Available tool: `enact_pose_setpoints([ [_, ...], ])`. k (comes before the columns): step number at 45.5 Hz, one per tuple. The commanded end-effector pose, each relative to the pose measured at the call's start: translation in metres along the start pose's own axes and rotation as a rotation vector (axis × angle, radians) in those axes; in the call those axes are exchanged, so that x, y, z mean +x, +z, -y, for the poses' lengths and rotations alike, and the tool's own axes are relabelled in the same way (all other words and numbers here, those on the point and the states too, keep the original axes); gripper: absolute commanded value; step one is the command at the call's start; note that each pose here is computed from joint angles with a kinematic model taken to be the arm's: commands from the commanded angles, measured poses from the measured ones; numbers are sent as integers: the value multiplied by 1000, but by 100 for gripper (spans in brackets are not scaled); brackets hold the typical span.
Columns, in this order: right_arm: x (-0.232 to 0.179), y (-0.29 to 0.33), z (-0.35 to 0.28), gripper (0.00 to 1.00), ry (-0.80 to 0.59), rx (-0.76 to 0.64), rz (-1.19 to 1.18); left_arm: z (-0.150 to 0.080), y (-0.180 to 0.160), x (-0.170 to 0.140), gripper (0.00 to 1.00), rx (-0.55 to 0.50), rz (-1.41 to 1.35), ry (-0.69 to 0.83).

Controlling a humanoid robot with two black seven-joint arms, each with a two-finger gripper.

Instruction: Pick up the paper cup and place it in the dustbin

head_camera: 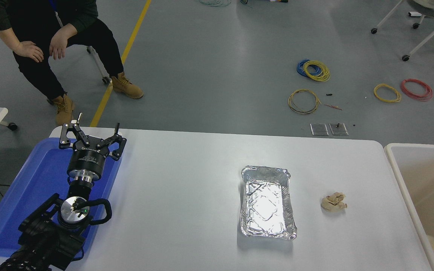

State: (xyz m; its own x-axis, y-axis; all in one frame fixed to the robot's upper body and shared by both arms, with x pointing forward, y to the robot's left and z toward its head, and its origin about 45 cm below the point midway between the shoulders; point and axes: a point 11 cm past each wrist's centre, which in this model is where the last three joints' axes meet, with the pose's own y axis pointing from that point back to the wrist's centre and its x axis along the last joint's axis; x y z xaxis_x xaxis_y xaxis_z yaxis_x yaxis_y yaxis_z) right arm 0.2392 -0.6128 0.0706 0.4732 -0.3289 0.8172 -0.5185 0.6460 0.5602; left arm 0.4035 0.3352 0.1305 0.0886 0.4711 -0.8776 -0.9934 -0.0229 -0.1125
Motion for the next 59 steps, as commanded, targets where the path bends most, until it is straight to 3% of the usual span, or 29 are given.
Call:
enact_pose_setpoints([
  [1,8,-7,1,100,2,13,4,0,0,0,100,0,0,0],
  [15,75,-57,-1,100,23,112,69,0,0,0,100,1,0,0],
  [29,159,-140,-28,100,97,262,-61,0,-1,0,100,2,-2,0],
  [50,230,-239,-93,100,46,457,-101,0,0,0,100,1,0,0],
  [59,242,-270,-125,100,-103,521,-158,0,0,0,100,1,0,0],
])
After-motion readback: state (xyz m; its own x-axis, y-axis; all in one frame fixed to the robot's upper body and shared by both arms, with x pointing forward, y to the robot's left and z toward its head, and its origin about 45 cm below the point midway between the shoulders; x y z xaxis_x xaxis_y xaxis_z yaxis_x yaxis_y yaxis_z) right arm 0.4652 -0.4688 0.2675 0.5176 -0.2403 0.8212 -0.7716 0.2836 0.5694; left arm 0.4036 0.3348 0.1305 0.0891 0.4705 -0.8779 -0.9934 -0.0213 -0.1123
